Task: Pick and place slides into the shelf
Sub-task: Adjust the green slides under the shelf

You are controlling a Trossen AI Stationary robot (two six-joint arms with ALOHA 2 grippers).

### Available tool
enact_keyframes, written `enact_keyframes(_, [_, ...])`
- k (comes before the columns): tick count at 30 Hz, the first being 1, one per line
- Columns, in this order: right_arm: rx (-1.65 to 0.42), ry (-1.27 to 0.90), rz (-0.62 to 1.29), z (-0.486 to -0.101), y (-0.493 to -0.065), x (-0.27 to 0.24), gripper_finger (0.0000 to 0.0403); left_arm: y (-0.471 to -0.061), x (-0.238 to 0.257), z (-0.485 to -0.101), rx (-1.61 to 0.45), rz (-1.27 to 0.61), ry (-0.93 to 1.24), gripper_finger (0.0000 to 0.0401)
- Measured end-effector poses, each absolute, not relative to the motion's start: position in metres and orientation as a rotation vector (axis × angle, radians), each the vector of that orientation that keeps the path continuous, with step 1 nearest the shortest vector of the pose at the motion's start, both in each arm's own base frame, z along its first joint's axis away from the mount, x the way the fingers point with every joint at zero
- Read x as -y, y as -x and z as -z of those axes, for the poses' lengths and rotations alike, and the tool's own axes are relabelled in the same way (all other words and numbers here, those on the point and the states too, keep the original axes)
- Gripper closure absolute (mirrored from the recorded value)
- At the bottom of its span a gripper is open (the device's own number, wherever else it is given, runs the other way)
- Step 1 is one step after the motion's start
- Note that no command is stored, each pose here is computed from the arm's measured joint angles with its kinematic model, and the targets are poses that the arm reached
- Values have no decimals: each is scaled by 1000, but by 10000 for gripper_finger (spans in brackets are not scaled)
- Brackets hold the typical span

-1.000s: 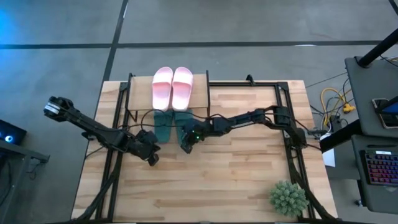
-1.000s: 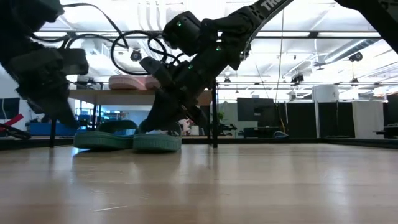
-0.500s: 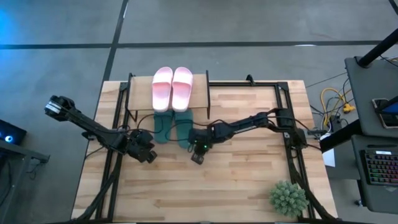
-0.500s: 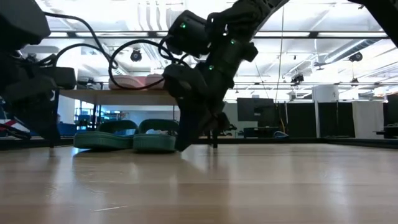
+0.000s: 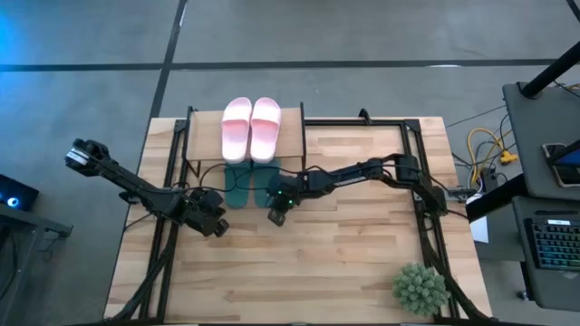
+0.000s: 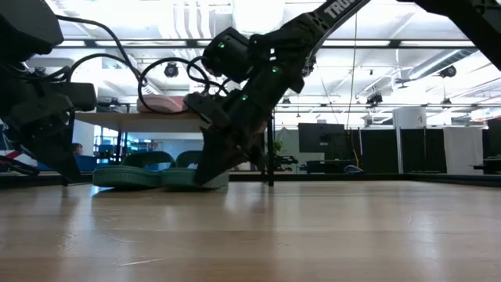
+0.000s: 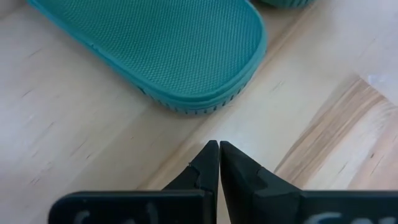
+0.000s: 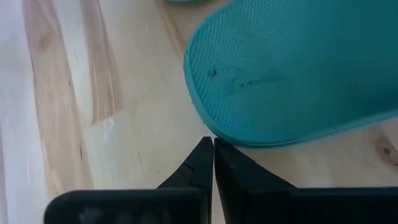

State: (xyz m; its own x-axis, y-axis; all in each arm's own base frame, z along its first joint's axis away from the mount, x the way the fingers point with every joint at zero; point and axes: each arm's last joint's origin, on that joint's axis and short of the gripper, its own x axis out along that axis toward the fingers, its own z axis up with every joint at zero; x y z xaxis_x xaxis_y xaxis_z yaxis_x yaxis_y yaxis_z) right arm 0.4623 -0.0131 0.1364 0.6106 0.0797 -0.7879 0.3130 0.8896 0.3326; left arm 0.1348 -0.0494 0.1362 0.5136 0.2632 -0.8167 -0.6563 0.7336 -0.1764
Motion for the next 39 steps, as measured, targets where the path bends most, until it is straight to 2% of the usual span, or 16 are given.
enact_keyframes(8, [-924,-480,151,-129,-469,15,394,-137,50,-137,-844,-581,513,401])
enact_keyframes(15, [-878,-448,166,-147,-469,4,394,-143,52,-138,-810,-536,484,401])
enact_keyframes(21, [-881,-462,166,-148,-468,-1,394,-145,50,-125,-822,-590,437,401])
enact_keyframes(28, [-877,-456,177,-148,-468,-5,394,-156,42,-107,-705,-589,482,401])
enact_keyframes(39, [-922,-471,192,-146,-464,-21,394,-162,13,-99,-689,-772,481,401])
